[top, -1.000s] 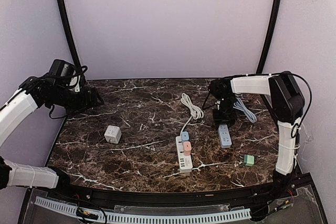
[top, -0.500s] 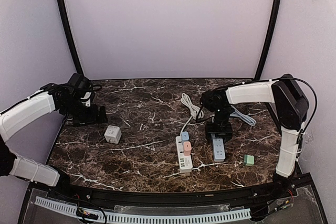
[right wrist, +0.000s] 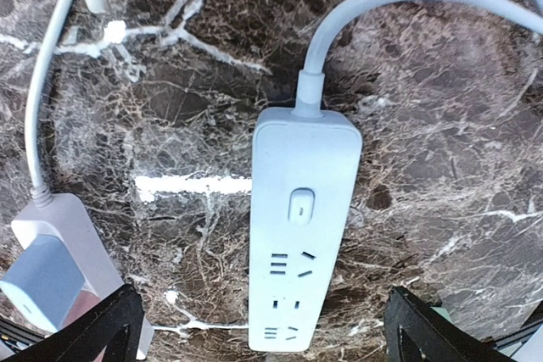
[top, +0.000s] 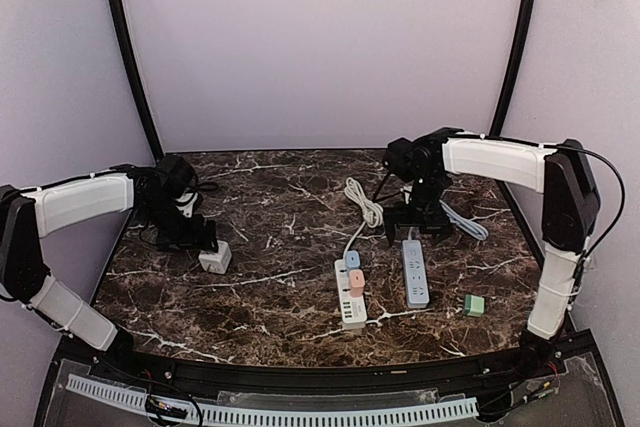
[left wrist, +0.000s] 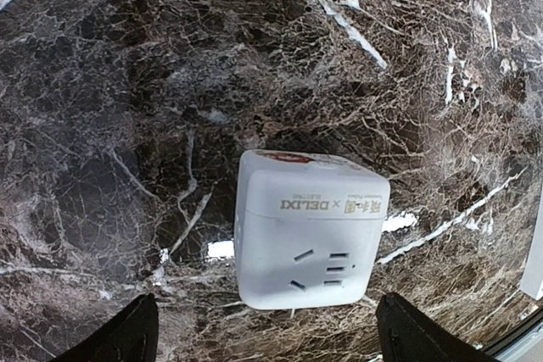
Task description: Insert the plug
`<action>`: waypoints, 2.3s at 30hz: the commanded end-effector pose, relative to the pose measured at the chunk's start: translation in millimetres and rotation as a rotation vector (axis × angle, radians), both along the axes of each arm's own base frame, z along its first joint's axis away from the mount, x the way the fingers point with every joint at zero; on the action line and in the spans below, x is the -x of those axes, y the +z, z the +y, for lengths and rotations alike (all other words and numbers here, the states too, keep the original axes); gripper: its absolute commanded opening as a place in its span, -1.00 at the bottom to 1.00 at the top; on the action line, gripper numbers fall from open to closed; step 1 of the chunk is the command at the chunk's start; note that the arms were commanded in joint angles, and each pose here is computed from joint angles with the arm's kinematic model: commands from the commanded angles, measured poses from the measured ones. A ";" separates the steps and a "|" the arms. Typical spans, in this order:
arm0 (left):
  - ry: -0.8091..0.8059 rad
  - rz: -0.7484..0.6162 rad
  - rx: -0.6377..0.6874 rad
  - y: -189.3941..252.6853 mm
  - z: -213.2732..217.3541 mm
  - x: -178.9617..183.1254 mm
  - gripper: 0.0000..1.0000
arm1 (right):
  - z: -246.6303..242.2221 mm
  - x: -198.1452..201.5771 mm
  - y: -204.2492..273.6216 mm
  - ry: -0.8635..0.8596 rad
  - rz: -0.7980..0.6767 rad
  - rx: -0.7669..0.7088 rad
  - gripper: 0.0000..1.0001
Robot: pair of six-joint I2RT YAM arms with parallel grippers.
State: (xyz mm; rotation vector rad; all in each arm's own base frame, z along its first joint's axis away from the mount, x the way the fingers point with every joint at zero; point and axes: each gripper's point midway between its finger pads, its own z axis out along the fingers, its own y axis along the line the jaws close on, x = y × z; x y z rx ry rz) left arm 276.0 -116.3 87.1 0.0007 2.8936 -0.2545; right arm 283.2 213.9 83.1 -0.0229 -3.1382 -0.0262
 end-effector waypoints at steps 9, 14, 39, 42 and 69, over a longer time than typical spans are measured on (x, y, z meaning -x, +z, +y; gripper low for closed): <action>-0.116 0.027 -0.029 -24.5 -14.9 7.7 0.79 | -24.3 -7.0 45.8 -0.003 -0.103 0.017 0.97; -0.136 0.047 -0.069 -32.9 -11.7 9.2 0.74 | -27.7 -3.7 48.6 -0.009 -0.115 0.012 0.97; -0.125 -0.181 -0.216 -49.0 -2.3 7.6 0.59 | -40.0 16.2 49.3 -0.030 -0.114 0.002 0.97; -0.124 -0.234 -0.154 -50.4 -10.5 6.3 0.58 | -41.2 17.8 49.0 -0.035 -0.114 0.003 0.97; -0.126 -0.307 -0.009 -46.7 -35.7 -4.5 0.66 | -45.3 25.9 47.2 -0.051 -0.108 -0.005 0.97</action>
